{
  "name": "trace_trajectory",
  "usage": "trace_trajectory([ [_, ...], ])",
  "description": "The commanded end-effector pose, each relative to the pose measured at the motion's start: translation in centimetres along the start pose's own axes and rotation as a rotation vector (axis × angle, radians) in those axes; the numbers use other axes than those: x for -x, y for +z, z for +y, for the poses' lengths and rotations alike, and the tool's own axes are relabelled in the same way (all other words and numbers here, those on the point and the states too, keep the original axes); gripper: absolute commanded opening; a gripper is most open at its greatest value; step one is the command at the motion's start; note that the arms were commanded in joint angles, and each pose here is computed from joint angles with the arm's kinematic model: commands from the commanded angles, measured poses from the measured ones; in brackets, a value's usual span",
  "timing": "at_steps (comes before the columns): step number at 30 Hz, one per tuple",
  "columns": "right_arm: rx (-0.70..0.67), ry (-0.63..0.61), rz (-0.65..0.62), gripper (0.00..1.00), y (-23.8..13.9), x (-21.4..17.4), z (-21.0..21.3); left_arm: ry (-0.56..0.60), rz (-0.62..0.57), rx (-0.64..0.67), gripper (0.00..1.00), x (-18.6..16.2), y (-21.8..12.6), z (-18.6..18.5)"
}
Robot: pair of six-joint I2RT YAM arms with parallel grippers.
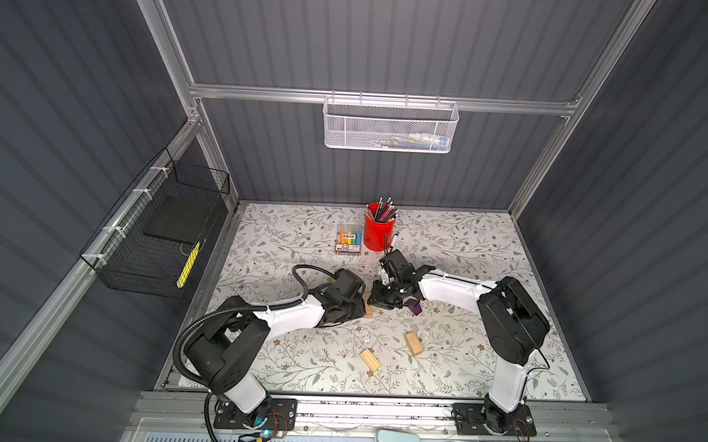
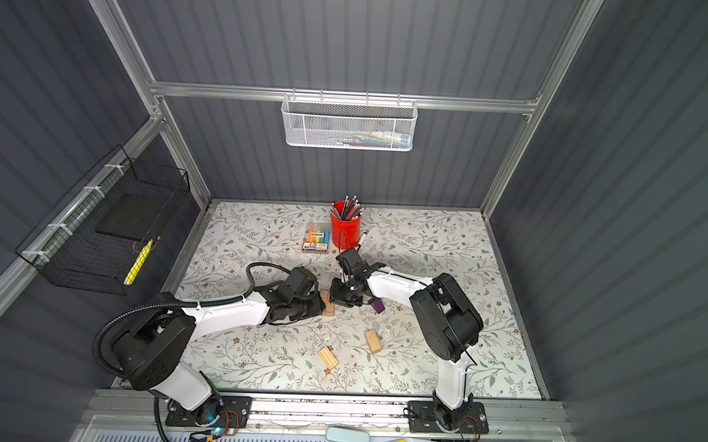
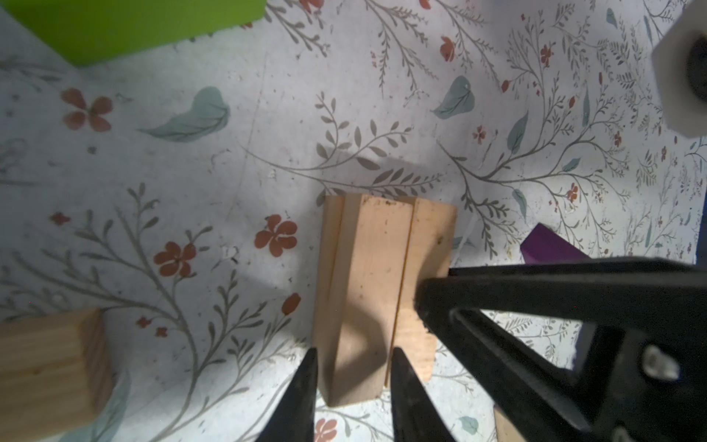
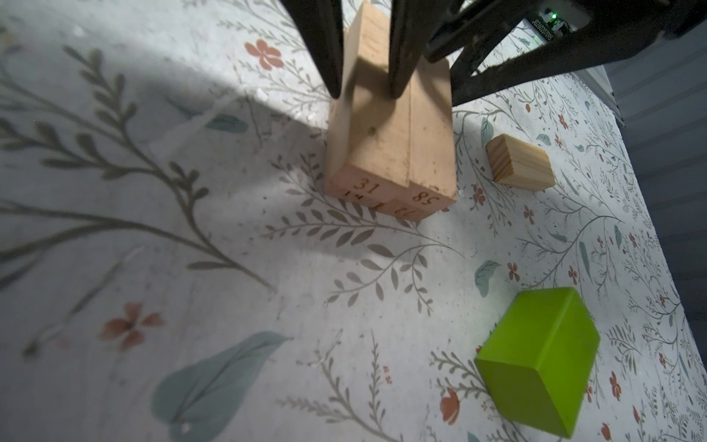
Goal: Build the wood block tower
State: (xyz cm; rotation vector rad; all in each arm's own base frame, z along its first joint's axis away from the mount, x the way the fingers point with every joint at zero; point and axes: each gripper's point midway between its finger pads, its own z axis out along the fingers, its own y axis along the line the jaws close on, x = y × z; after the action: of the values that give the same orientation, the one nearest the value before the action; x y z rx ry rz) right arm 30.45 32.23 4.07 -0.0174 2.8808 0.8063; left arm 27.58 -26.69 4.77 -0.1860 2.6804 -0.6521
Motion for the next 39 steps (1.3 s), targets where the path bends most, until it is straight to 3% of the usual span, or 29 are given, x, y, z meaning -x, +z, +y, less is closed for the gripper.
trace_trajectory([
  [1, -0.009, -0.005, -0.014, 0.25, -1.0, -0.1, 0.1, 0.009, 0.002, -0.023, 0.33, 0.6, 0.0, -0.9],
  [17, -0.012, -0.011, -0.054, 0.31, -3.0, 0.3, 0.6, 0.024, 0.0, 0.001, 0.33, 0.9, -0.6, -0.9],
  [39, -0.107, -0.166, -0.109, 0.51, -7.1, -1.6, 0.7, 0.194, -0.169, 0.239, 0.5, 4.0, -8.3, 2.7],
])
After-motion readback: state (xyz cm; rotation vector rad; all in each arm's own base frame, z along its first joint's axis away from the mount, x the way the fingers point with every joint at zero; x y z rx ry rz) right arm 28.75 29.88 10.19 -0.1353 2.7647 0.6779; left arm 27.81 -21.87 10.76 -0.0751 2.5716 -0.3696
